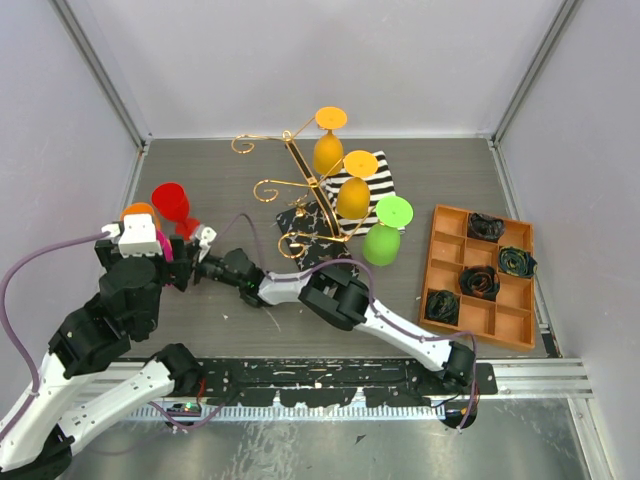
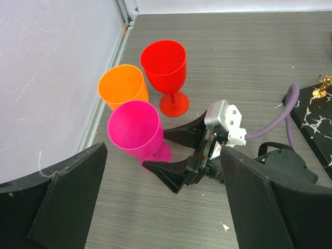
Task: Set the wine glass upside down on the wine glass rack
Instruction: Pick up the wine glass at the corner of the board.
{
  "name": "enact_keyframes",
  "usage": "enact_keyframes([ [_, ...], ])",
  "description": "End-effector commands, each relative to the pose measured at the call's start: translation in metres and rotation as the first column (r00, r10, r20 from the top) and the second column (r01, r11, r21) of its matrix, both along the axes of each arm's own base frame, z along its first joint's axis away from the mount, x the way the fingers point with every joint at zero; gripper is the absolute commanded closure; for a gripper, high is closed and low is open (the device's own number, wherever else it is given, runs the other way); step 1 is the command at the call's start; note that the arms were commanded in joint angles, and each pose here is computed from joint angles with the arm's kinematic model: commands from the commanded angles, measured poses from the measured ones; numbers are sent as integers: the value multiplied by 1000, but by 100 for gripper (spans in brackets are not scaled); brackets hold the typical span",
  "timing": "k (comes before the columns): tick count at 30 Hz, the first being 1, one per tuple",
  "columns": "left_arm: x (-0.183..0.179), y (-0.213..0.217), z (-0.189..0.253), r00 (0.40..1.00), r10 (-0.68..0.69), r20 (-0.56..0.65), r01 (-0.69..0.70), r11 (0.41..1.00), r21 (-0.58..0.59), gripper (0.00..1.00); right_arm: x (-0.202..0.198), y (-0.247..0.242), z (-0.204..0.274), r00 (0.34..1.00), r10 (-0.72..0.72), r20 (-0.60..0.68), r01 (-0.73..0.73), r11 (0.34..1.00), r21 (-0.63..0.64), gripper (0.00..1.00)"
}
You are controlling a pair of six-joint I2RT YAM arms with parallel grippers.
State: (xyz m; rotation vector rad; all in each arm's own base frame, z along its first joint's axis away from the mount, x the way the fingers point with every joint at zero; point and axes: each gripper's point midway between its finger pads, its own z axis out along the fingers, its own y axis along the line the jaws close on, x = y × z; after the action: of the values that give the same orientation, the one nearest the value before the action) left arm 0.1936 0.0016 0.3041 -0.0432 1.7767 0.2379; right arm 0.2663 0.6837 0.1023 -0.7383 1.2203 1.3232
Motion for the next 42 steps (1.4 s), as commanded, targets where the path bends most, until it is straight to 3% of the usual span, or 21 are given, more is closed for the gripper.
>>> enact_keyframes([
  [1, 0, 4, 3, 999, 22, 27, -22, 1000, -9, 3, -7, 9, 33, 999, 14, 44, -18, 996, 84, 23],
  [16, -1, 6, 1, 999, 24, 28, -24, 1000, -6, 2, -12, 31, 13, 995, 15, 94, -19, 999, 41, 24],
  [42, -4, 10, 2, 999, 27, 46, -27, 1000, -14, 2, -6, 28, 12, 996, -23, 89, 19, 998, 53, 92],
])
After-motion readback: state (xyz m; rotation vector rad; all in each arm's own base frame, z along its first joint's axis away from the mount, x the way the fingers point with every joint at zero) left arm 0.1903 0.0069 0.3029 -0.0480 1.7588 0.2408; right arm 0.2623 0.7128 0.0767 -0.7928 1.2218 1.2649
